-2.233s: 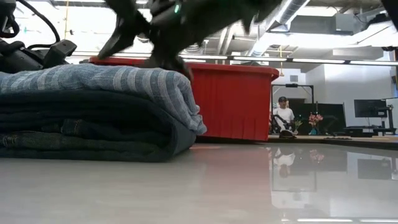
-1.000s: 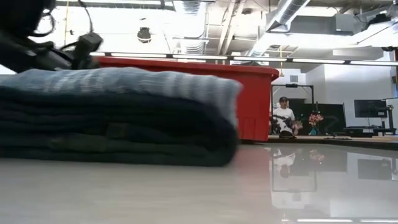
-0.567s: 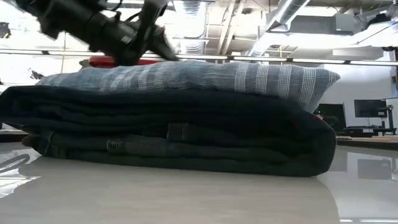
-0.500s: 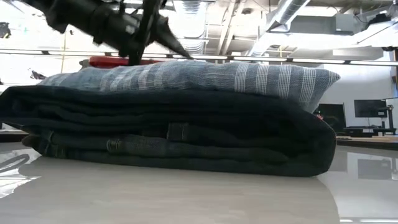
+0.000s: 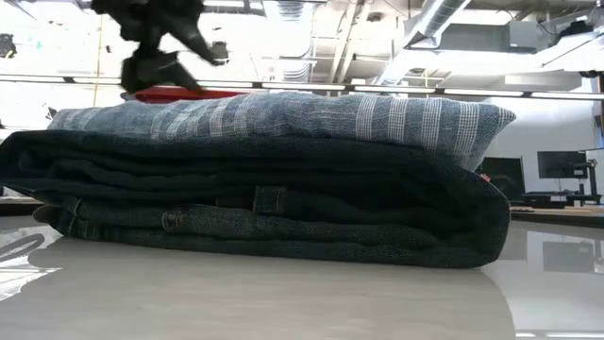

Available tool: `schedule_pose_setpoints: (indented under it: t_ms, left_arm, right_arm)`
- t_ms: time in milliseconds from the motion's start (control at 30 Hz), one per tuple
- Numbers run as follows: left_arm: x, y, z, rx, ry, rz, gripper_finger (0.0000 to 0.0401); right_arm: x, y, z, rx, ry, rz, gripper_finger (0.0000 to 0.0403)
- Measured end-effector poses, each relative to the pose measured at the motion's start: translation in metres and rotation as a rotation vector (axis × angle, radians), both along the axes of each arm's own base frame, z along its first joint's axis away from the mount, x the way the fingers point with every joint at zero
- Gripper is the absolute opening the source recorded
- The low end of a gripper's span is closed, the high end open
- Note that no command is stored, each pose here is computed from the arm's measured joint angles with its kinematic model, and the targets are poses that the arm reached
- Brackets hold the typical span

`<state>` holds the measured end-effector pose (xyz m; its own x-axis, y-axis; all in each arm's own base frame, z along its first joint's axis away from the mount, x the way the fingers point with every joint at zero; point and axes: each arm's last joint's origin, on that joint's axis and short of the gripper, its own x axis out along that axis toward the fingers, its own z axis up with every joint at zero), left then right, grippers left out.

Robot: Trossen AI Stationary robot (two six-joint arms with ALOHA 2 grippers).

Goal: Fold Laundry from Bin
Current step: Stack the folded light blue shirt on top of the folded black pants

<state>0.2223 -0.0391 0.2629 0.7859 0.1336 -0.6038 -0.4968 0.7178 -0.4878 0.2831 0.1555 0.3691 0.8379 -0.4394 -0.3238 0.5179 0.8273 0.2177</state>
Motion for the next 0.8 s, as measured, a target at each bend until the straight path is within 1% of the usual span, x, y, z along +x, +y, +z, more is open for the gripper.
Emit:
schedule_pose_setpoints:
  t_ms: [67, 133, 167, 233, 267, 300, 333, 400, 467, 533, 600, 667, 700, 800]
  left_arm:
    - [-0.012, -0.003, 0.002, -0.012, 0.035, 0.003, 0.0199]
    - [-0.026, -0.006, 0.011, -0.036, 0.009, -0.001, 0.0199]
    - [-0.035, -0.006, 0.015, -0.054, 0.000, -0.001, 0.0199]
    - [-0.050, -0.005, 0.028, -0.115, -0.068, 0.016, 0.0199]
    - [-0.059, -0.005, 0.033, -0.147, -0.095, 0.026, 0.0199]
    - [-0.068, -0.004, 0.036, -0.172, -0.116, 0.037, 0.0199]
    - [-0.075, -0.004, 0.041, -0.189, -0.148, 0.035, 0.0199]
    - [-0.089, -0.002, 0.050, -0.211, -0.225, 0.026, 0.0199]
    - [-0.101, 0.000, 0.056, -0.215, -0.269, 0.022, 0.0199]
    - [-0.110, 0.002, 0.060, -0.203, -0.307, 0.012, 0.0199]
    - [-0.117, 0.004, 0.060, -0.199, -0.311, 0.013, 0.0199]
    - [-0.121, 0.005, 0.060, -0.199, -0.307, 0.011, 0.0199]
    - [-0.123, 0.006, 0.059, -0.195, -0.298, 0.009, 0.0199]
    - [-0.124, 0.006, 0.056, -0.189, -0.268, 0.011, 0.0199]
  right_arm:
    - [0.013, -0.001, -0.008, 0.020, -0.001, -0.012, 0.0190]
    - [0.032, -0.003, -0.021, 0.055, 0.021, 0.012, 0.0158]
    - [0.043, -0.003, -0.031, 0.072, 0.034, 0.026, 0.0135]
    - [0.065, -0.001, -0.052, 0.087, 0.066, 0.067, 0.0081]
    - [0.078, -0.002, -0.064, 0.093, 0.078, 0.095, 0.0048]
    - [0.090, -0.002, -0.074, 0.098, 0.077, 0.128, 0.0026]
    - [0.101, -0.003, -0.081, 0.112, 0.060, 0.157, 0.0019]
    - [0.123, -0.010, -0.096, 0.159, 0.016, 0.188, 0.0019]
    - [0.144, -0.019, -0.109, 0.196, -0.016, 0.205, 0.0019]
    - [0.163, -0.029, -0.127, 0.211, 0.015, 0.196, 0.0016]
    - [0.178, -0.036, -0.144, 0.256, 0.048, 0.208, 0.0016]
    - [0.190, -0.035, -0.159, 0.320, 0.087, 0.228, 0.0016]
    - [0.193, -0.034, -0.167, 0.351, 0.119, 0.222, 0.0016]
    - [0.194, -0.032, -0.198, 0.442, 0.274, 0.145, 0.0016]
